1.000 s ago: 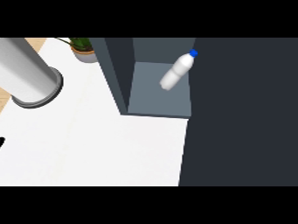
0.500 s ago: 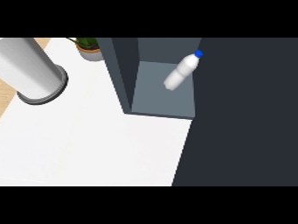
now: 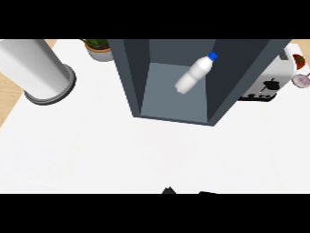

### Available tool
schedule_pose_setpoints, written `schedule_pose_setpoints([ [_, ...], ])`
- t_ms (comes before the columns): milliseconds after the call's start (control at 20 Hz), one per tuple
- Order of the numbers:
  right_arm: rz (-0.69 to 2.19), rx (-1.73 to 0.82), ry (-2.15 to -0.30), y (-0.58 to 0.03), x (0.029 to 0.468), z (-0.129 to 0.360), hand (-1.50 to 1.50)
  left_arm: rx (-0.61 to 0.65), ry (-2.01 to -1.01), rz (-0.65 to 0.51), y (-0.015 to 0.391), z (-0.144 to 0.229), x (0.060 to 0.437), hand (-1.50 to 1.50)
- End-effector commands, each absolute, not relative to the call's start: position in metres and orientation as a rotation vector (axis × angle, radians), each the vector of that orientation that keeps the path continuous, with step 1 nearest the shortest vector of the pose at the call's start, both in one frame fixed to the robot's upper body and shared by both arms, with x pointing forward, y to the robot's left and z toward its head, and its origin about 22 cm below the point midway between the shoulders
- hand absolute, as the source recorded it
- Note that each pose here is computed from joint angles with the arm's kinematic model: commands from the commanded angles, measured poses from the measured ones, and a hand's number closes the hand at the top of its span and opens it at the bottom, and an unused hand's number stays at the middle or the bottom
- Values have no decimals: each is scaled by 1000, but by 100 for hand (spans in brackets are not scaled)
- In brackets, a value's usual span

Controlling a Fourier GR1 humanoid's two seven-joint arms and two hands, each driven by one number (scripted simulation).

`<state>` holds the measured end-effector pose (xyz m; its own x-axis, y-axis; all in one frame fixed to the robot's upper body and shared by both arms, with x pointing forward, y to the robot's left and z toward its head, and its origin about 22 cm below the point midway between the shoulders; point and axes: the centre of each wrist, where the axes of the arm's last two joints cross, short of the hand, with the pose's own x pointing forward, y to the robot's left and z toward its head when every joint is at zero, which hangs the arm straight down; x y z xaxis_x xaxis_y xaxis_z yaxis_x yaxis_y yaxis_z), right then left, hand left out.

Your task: Pick up the bottled water, place it into the cabinet and close the cabinet

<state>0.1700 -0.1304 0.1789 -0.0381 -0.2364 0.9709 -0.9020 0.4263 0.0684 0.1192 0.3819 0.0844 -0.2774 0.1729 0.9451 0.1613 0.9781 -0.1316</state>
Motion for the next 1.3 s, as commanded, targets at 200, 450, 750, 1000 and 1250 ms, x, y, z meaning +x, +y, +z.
schedule_pose_setpoints([
  [200, 962, 1054, -1350, -42, 188, 209, 150, -285, -1874, 23, 400, 89, 112, -150],
  [450, 1023, 1148, -1313, -17, 218, 246, 150, -266, -1864, 18, 415, 84, 89, -150],
  [750, 880, 1135, -1204, -7, 267, 236, 150, -239, -1873, 62, 443, 92, 60, -150],
  [1000, 794, 1141, -1141, -14, 300, 212, 150, -197, -1891, 77, 447, 97, 49, -150],
  [1250, 747, 1134, -1158, -42, 326, 201, 150, -192, -1880, 93, 440, 89, 44, -150],
])
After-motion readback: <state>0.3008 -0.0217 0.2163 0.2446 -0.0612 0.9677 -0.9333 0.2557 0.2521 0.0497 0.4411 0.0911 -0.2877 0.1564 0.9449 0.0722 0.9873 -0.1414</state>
